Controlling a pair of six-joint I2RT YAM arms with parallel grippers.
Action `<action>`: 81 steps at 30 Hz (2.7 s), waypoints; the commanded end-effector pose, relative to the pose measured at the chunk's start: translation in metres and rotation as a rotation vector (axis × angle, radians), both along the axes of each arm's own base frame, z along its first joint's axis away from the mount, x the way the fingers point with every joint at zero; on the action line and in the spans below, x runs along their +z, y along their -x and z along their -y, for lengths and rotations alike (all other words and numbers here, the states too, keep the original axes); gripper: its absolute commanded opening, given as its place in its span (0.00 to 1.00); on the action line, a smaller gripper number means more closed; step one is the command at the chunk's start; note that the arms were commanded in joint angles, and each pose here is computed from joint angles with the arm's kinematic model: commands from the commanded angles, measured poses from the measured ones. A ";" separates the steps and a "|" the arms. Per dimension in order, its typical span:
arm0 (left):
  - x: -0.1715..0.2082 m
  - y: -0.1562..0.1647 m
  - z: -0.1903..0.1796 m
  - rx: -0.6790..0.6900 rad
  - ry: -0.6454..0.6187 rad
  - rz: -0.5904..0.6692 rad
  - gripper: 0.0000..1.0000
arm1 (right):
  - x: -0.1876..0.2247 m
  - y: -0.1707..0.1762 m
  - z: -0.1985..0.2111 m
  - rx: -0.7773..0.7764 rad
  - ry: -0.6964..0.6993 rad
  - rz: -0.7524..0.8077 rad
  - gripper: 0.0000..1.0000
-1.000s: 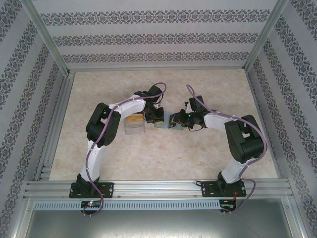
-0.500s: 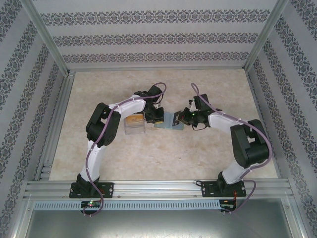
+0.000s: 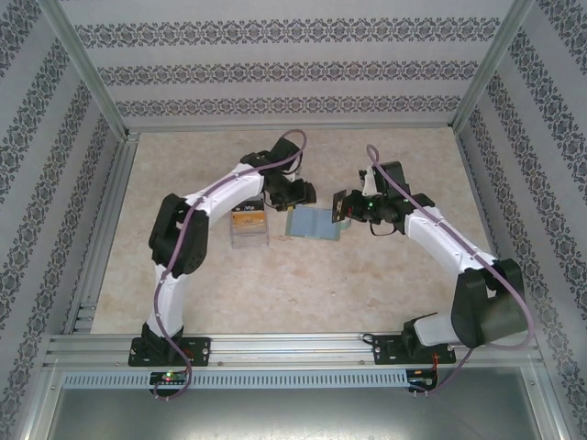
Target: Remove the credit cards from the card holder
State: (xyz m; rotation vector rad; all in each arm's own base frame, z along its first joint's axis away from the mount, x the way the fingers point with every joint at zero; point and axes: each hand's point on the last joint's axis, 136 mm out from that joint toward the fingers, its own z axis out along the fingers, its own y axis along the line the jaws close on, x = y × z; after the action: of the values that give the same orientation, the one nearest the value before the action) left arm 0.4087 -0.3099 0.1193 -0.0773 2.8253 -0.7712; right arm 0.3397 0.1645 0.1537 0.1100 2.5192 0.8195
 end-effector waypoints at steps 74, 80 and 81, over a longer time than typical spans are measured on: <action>0.132 0.132 -0.302 0.704 -0.219 0.255 1.00 | -0.054 -0.047 -0.243 1.278 0.905 0.610 0.00; 0.131 0.132 -0.300 0.698 -0.211 0.252 1.00 | -0.051 -0.052 -0.244 1.248 0.928 0.621 0.21; 0.131 0.131 -0.300 0.697 -0.208 0.255 1.00 | -0.049 -0.054 -0.243 1.238 0.937 0.624 0.21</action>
State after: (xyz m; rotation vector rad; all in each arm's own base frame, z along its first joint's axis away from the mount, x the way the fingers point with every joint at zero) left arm 0.2820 -0.0128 0.2533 -0.8119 2.3496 -0.3008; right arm 0.3806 0.4049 0.0931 -1.8522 1.8790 -0.0654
